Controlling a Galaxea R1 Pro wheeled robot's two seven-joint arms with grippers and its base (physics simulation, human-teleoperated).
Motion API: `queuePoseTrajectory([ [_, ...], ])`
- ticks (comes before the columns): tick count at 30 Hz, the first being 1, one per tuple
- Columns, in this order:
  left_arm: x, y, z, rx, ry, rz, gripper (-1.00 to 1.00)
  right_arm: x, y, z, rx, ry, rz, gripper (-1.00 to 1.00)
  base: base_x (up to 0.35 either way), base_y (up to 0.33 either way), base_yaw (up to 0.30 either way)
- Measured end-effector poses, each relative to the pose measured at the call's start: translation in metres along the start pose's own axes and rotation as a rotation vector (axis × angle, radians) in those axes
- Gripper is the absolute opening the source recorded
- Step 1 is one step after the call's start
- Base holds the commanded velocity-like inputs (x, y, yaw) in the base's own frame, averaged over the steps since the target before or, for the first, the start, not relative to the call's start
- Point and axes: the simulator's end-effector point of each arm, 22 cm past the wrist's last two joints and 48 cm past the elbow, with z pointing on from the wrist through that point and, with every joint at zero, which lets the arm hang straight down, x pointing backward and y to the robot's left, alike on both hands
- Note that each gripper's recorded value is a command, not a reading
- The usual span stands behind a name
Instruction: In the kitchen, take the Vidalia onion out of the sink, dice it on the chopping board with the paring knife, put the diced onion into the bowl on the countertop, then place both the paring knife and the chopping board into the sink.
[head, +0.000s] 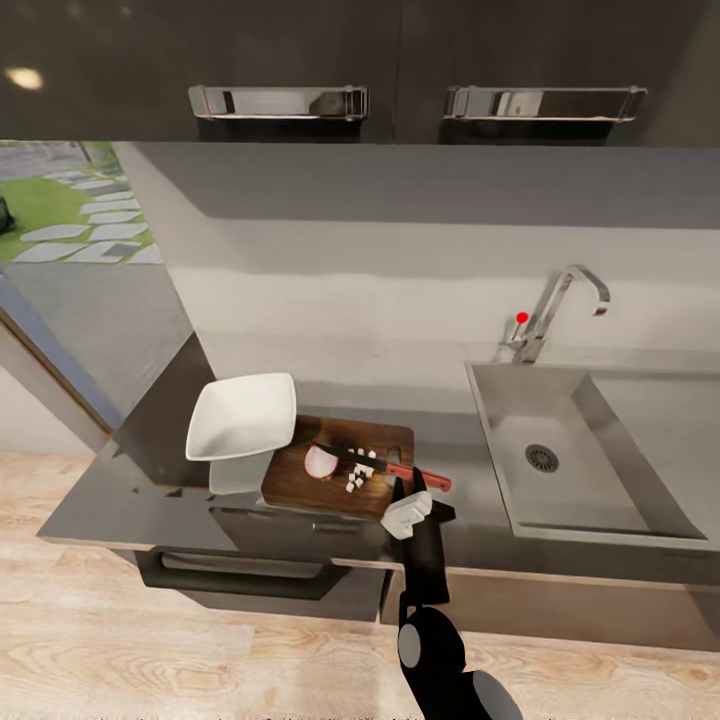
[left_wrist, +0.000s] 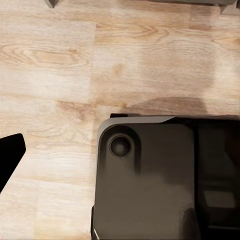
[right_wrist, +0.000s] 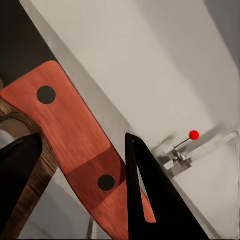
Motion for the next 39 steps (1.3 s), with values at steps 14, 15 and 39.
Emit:
queuePoseTrajectory([
  [14,0.008,0.0,-0.002,-0.001,0.022,0.001,1.0,0.013,0.01,-0.001,-0.018,0.041,-0.026,-1.0,0.0,0.04,0.0],
  [15,0.008,0.0,-0.002,-0.001,0.023,0.001,1.0,0.014,0.01,-0.001,-0.018,0.042,-0.026,-1.0,0.0,0.082,0.0],
  [39,0.01,0.0,-0.002,-0.001,0.027,0.002,1.0,0.052,-0.082,0.024,0.182,0.172,0.136,-1.0,0.0,0.005,0.0],
])
